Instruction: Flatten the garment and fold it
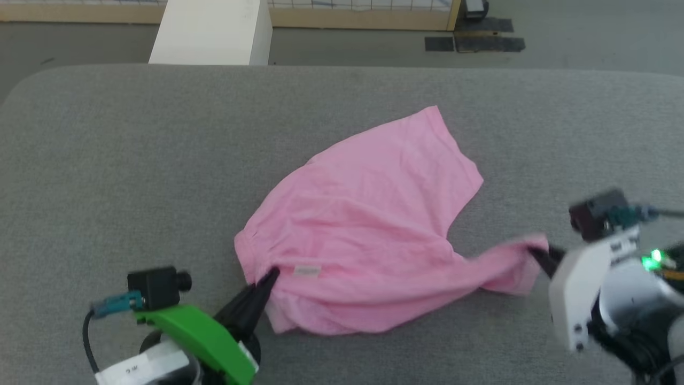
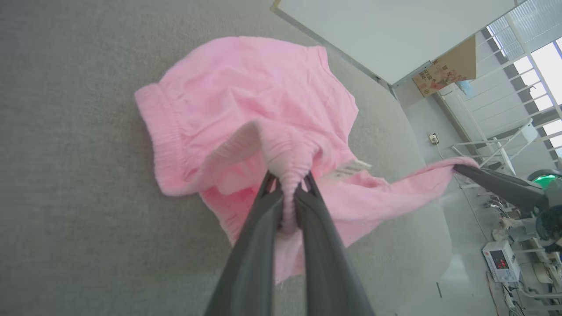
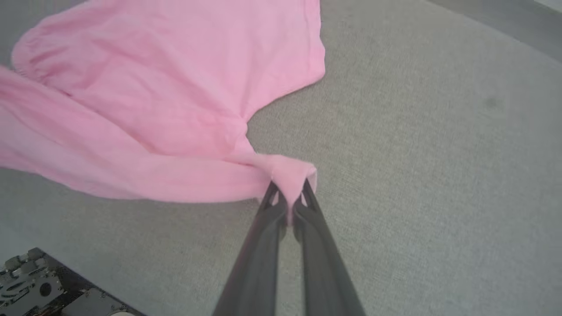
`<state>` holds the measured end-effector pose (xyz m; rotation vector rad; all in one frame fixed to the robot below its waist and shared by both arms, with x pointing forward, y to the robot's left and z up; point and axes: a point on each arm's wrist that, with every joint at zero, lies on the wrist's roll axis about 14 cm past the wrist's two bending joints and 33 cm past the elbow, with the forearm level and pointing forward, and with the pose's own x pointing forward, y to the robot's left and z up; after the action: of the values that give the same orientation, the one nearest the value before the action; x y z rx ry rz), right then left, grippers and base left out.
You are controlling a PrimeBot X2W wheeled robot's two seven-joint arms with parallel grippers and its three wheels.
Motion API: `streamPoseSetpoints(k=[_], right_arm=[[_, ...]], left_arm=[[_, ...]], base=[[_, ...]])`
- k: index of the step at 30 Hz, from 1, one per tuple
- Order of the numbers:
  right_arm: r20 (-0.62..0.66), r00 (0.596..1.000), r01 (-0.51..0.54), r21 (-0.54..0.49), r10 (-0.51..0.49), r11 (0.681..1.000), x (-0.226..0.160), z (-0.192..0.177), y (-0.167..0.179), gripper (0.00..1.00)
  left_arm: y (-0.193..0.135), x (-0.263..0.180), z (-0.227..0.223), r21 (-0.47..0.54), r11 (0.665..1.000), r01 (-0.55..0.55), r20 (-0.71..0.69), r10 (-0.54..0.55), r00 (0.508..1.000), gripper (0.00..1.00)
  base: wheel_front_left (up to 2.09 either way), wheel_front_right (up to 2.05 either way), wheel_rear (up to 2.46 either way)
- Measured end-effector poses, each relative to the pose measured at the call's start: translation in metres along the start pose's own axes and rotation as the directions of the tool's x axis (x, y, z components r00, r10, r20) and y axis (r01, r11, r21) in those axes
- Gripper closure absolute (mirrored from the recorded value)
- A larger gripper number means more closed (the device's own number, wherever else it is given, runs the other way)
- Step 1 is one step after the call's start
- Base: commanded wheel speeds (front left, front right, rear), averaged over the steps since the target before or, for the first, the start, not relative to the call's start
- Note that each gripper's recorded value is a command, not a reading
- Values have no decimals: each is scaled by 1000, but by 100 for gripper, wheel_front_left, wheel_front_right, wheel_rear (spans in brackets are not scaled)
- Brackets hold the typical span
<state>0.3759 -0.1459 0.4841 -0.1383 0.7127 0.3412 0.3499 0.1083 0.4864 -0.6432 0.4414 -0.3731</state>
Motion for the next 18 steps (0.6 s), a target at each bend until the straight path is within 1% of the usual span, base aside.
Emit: streamPoseSetpoints(k=[4,7,10,14,18], right_arm=[[59,998,-8,-55,11,998,29,38,-5,100],[85,996,-18,-82,25,996,55,64,-7,100],[113,993,-26,-104,38,994,79,87,-7,100],[108,993,-26,-128,40,991,113,106,-9,100],[53,998,-20,-143,28,989,147,107,-13,100]], left_arm=[[5,18,19,-11,1000,-7,72,8,997,100],[15,31,33,-19,999,-35,129,37,991,100],[23,43,40,-29,998,-54,154,58,986,100],[43,55,50,-42,993,-108,191,114,975,100],[61,66,54,-62,986,-155,211,165,963,100]], base=[[0,0,0],[0,0,0],[0,0,0],[0,0,0],[0,0,0]])
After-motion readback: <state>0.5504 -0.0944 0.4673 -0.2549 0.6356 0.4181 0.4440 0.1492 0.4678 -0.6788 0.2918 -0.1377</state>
